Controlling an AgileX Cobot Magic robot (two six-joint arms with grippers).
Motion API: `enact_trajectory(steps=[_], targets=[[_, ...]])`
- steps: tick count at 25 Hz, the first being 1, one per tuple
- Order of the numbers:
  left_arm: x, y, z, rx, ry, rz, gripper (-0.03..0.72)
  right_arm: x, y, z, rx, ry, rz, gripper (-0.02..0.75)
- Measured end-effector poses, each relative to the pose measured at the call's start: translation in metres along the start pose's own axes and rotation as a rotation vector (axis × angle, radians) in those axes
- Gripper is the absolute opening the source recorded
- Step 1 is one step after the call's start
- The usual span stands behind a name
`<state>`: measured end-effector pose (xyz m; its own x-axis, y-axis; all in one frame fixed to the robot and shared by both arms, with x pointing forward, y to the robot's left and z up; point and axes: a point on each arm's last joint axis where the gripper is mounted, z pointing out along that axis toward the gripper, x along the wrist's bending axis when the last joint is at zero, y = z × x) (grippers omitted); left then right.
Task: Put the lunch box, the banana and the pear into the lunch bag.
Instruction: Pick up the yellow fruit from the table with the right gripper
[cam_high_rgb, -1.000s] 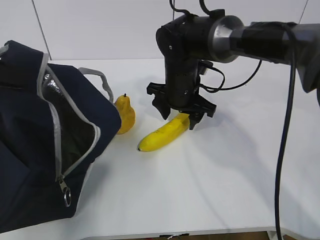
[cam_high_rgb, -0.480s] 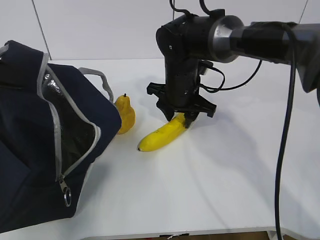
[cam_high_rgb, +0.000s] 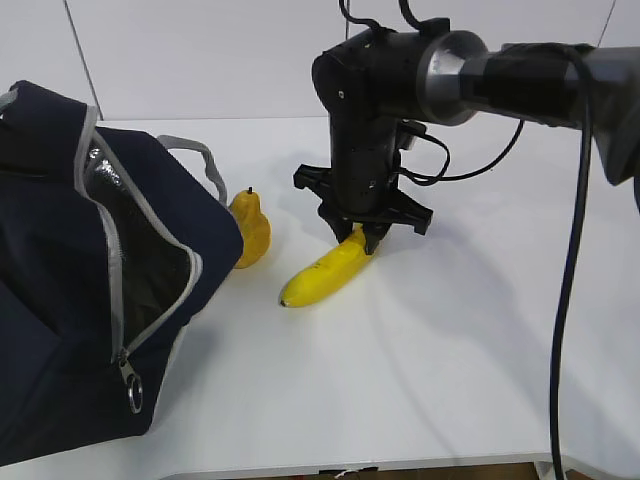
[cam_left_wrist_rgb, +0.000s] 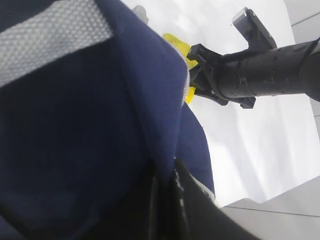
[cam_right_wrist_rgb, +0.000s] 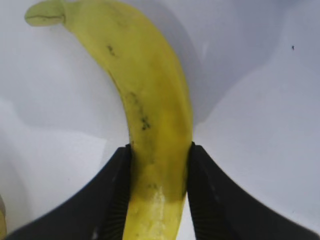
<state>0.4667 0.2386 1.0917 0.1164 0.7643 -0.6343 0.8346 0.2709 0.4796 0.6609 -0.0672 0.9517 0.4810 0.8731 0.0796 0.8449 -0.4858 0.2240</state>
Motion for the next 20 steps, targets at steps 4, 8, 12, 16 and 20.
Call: enact_trajectory(steps=[4,8,12,16,20], targets=[[-0.0001,0.0,0.0,0.0,-0.001,-0.001,-0.013,0.0,0.0,0.0,0.0,0.0,0.0,0.294],[-0.0001,0.0,0.0,0.0,-0.001,-0.001,-0.013,-0.0004,0.0,0.0,0.0,-0.005,-0.001,0.293],[-0.0002,0.0001,0.0,-0.001,-0.003,-0.002,-0.013,-0.0007,0.0,0.0,0.0,-0.007,0.001,0.293],[-0.0002,0.0001,0.0,-0.001,-0.003,-0.002,-0.013,-0.0011,-0.0002,0.0,0.002,-0.012,0.001,0.293],[-0.0002,0.0001,0.0,-0.001,-0.003,-0.002,-0.013,-0.0011,0.0011,-0.0037,0.001,-0.022,-0.007,0.293]])
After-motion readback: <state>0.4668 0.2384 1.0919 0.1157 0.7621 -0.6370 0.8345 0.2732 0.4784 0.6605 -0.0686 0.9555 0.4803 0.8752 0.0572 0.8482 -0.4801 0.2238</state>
